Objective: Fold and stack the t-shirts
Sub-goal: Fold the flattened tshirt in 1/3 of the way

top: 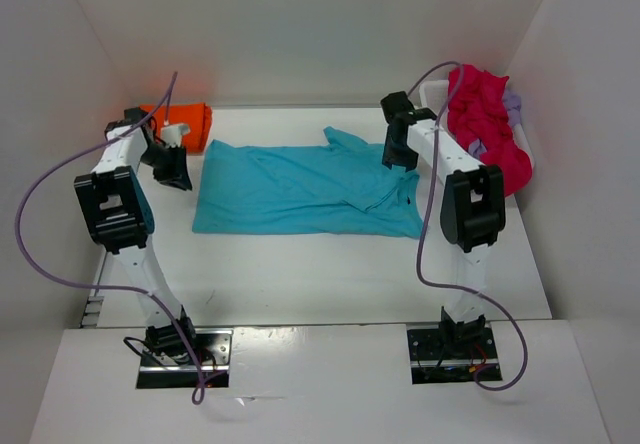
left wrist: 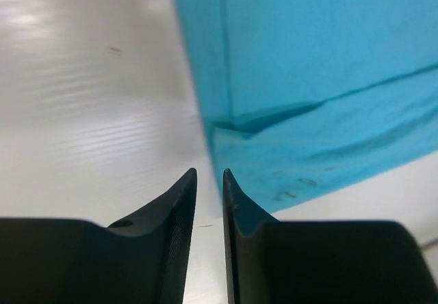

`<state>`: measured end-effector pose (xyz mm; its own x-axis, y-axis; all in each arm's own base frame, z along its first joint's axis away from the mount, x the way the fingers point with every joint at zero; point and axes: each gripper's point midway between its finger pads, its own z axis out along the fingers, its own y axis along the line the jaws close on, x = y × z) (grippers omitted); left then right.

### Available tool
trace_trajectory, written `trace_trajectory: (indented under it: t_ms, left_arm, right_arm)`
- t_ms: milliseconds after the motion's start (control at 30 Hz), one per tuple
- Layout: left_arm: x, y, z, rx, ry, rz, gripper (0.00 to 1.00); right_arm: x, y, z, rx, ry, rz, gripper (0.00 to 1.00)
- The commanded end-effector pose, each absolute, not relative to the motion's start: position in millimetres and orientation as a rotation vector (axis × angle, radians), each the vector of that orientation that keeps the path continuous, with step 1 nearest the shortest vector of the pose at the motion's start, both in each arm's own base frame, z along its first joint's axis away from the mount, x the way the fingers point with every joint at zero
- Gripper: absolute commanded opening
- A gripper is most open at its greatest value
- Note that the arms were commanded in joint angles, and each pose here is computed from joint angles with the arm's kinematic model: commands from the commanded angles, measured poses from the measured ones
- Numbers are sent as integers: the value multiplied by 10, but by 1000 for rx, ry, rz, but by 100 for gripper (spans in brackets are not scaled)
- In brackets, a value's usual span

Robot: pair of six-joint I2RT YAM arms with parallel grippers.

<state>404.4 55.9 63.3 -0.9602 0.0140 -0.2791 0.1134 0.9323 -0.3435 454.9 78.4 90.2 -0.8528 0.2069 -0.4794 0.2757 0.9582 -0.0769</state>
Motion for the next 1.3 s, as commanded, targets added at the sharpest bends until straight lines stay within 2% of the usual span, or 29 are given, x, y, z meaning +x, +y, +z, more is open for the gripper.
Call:
trace_trajectory:
  t_ms: [0,100,167,267,333,433,533,700,900,1000,1033,1067,1133,1267]
  left_arm:
    - [4365,886,1243,98,2615,-292,29]
    - [4221,735,1408,319,2566,-199,37]
    - [4096,620,1274,473,2628,-56,38]
    - [3716,603,886,519,2789,33,41]
    - [3414,550,631,496,2885,-14,46]
    - [3253,496,474,448,2921,-75,49]
    - [3226,394,359,403,2934,-157,53]
    - [3306,333,260,353,2923,-207,57]
    - [3281,190,63,339,2958,-348,60]
    - [3221,146,-38,335,2985,-395,34]
    - [3221,146,-39,335,2985,-395,24]
    - [3188,141,-57,334,2993,-400,1]
    - [3157,120,-71,333,2998,-418,0]
    - [3056,438,96,359,2993,-239,0]
  right_arm:
    - [4652,764,1477,362,2470,-125,51]
    - [4472,769,1692,356,2439,-70,52]
    - [4251,748,1694,390,2458,-52,53]
    - [3872,649,1463,453,2532,-100,58]
    - [3571,562,1171,487,2610,-163,60]
    - [3301,507,887,536,2675,-178,64]
    - [3149,460,678,574,2723,-179,67]
    - [2923,351,322,676,2840,-27,69]
    - [2900,309,158,703,2887,45,69]
    - [2864,294,63,721,2925,63,52]
    - [2833,290,-5,714,2952,52,42]
    - [2836,264,-6,727,2949,52,19]
    - [2823,263,-14,731,2963,46,1]
    - [2914,189,385,749,2883,4,1]
